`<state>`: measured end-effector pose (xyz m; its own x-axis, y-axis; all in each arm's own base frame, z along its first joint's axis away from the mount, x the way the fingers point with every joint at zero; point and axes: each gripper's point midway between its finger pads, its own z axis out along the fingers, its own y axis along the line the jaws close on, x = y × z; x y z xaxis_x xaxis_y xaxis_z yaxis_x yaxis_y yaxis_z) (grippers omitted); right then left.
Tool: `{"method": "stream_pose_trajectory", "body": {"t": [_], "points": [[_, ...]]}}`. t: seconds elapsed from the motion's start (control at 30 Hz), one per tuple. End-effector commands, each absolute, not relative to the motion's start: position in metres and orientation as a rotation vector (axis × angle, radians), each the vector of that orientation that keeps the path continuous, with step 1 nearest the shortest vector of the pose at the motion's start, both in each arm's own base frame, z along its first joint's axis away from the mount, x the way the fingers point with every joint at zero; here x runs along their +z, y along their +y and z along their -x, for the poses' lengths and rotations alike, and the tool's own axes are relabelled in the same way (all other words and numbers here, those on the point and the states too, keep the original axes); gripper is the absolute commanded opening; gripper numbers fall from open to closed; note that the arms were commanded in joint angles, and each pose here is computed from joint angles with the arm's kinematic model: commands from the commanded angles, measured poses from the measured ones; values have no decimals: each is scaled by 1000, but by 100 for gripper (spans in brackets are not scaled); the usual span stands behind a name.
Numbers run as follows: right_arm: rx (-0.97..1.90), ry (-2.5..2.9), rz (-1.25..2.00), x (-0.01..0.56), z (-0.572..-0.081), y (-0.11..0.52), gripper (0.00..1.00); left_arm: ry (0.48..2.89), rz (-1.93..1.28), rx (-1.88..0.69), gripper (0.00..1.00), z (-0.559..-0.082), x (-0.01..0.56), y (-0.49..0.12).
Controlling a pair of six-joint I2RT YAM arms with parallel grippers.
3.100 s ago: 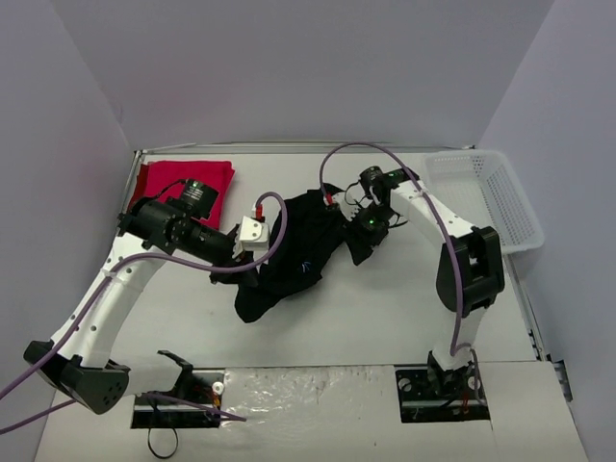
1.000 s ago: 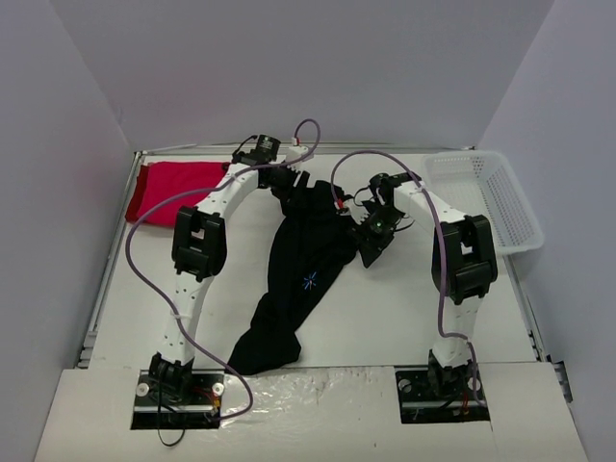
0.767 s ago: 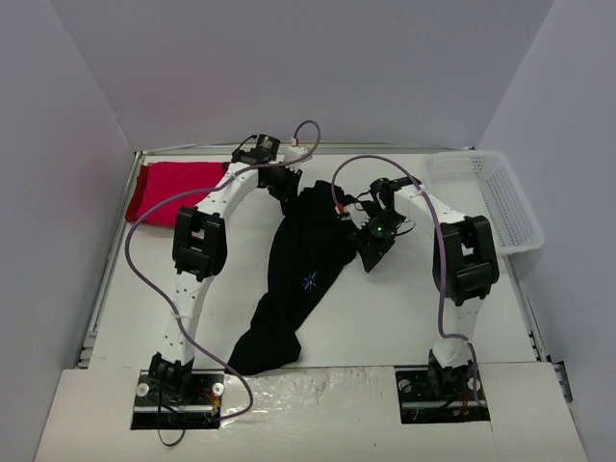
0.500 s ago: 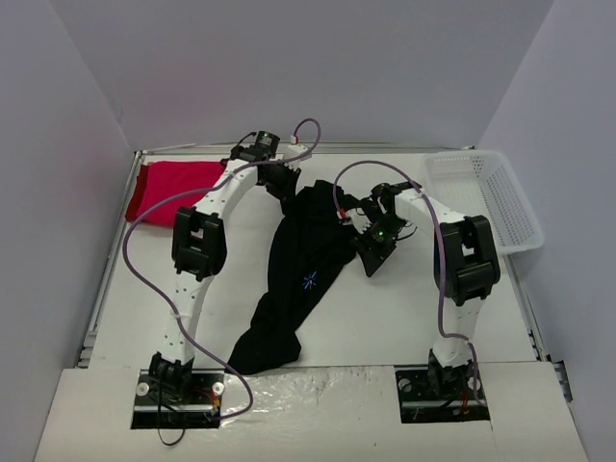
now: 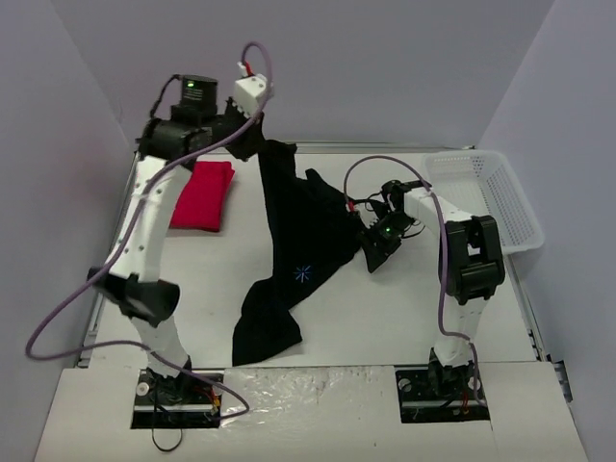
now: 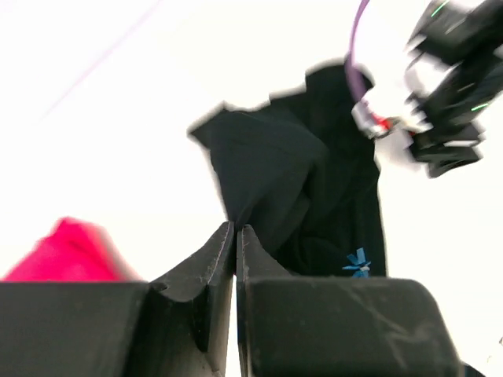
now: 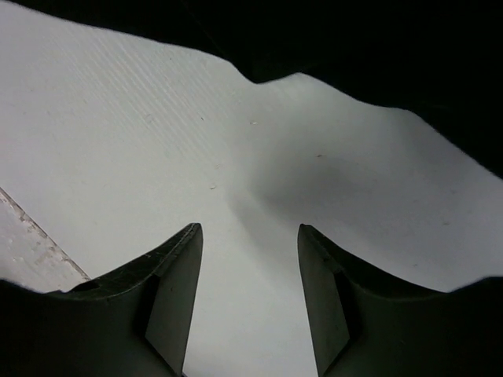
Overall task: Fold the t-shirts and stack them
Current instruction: Flatten out the tshirt
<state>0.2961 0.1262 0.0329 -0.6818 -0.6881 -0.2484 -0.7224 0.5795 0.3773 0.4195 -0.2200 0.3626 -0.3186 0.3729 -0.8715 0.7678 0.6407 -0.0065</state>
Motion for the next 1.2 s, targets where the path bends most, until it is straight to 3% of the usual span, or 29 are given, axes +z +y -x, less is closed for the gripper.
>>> {"method": "stream_pose_trajectory", "body": {"t": [0.0, 0.13, 0.4, 0.83, 0.93, 1.03, 1.07, 1.1, 1.17], "points": [[753, 2681, 1149, 52, -314, 129, 48, 1816, -839, -395, 2, -373, 431, -178], [800, 2688, 1106, 48, -334, 133, 53, 1760, -795, -266, 2, -334, 454, -145], [942, 2687, 1115, 45, -365, 150, 60, 1817, -787, -172, 2, -301, 430, -115], [1123, 2590, 1218, 50, -393, 195, 68, 1886, -740, -167, 3, -302, 403, -100], [1096, 2584, 1263, 44, -394, 206, 58, 1906, -731, -168, 2, -306, 395, -97], [1065, 2606, 1269, 35, -396, 210, 23, 1924, -729, -175, 2, -308, 388, -97], [1052, 2620, 1265, 32, -397, 208, 5, 1927, -723, -177, 3, -308, 387, -96], [1042, 2628, 1262, 31, -398, 207, 0, 1931, -724, -185, 2, -308, 384, -97], [1016, 2638, 1257, 32, -398, 203, 0, 1934, -716, -186, 2, -308, 383, -96]]}}
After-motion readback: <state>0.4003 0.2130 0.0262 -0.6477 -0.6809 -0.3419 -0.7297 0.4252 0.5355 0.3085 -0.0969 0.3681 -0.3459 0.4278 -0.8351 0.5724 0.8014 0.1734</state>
